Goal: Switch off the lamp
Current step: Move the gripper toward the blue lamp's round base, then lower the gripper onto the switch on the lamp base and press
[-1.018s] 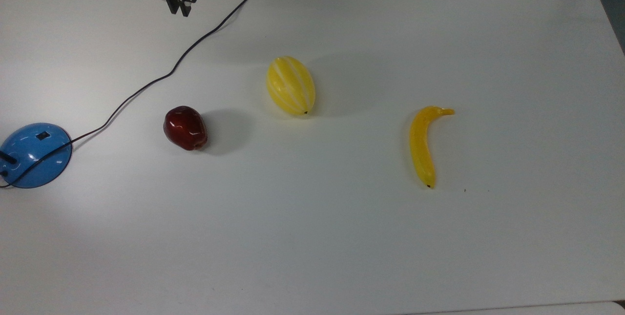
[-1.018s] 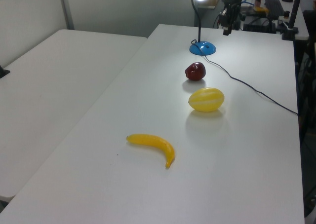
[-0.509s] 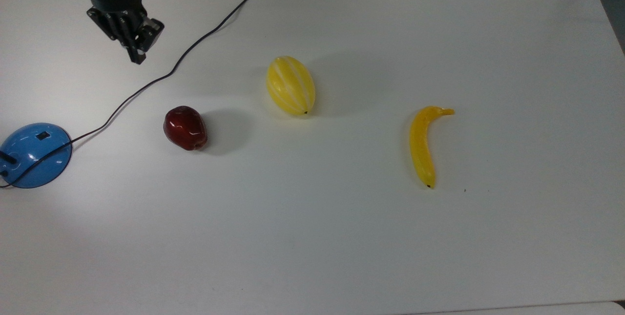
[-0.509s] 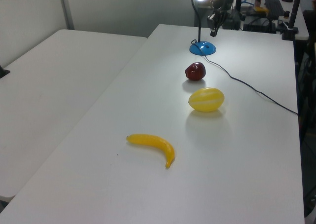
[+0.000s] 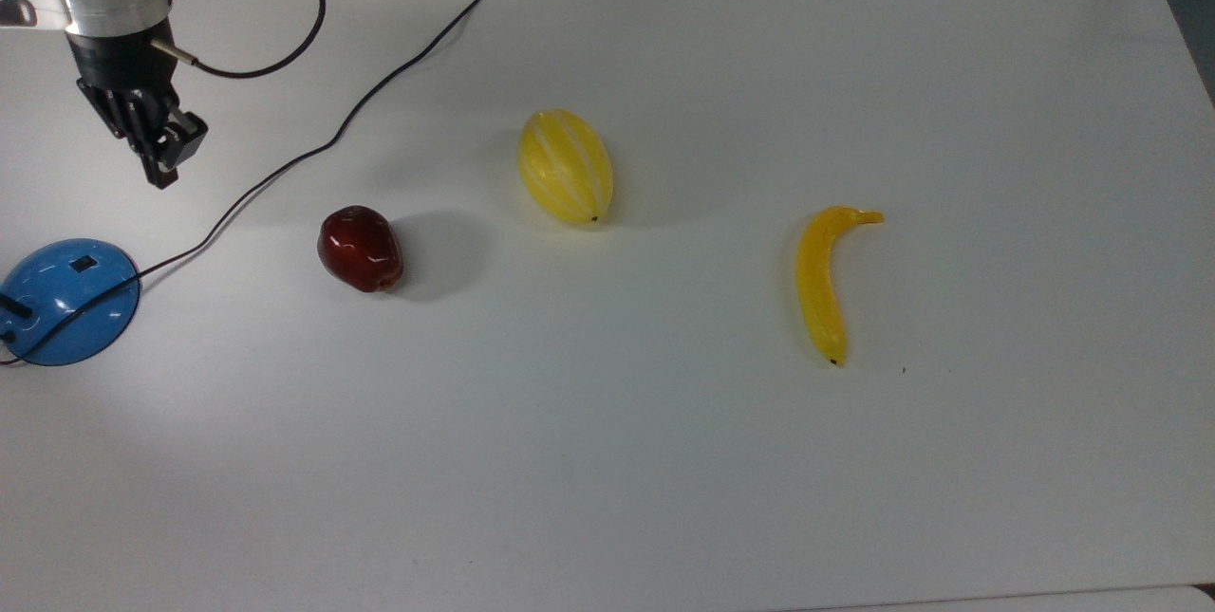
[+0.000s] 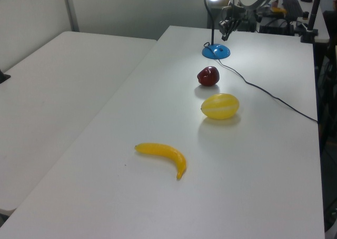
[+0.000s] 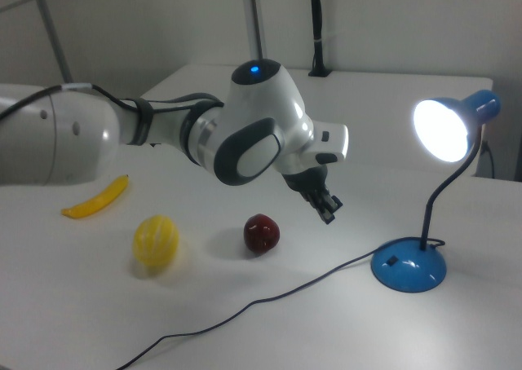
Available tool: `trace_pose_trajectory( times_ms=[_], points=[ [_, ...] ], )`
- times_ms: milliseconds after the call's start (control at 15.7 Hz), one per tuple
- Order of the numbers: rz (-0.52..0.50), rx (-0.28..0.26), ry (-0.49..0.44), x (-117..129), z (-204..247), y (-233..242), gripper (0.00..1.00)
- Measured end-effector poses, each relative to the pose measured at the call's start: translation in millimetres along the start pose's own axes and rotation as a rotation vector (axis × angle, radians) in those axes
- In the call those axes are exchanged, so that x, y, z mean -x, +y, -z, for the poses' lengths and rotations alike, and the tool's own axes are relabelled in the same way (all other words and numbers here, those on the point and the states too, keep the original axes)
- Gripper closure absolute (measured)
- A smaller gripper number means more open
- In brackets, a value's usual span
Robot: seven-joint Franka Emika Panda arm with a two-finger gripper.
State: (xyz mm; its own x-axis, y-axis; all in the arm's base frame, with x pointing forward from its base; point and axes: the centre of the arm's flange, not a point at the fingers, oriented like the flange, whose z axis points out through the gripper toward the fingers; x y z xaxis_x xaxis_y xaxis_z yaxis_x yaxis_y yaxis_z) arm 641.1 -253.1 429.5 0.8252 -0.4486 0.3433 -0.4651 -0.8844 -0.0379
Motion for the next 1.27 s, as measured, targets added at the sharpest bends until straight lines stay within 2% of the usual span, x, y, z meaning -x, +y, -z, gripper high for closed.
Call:
trace_pose_trajectory(
  times_ms=[382,573,1273],
  points=[
    [-0.115,0.031,0.062,-30,-53,50,0.9],
    [-0.137,0.036,0.068,-39,-72,57,0.91],
    [-0.158,0.042,0.1,-49,-93,69,0.94]
  ],
)
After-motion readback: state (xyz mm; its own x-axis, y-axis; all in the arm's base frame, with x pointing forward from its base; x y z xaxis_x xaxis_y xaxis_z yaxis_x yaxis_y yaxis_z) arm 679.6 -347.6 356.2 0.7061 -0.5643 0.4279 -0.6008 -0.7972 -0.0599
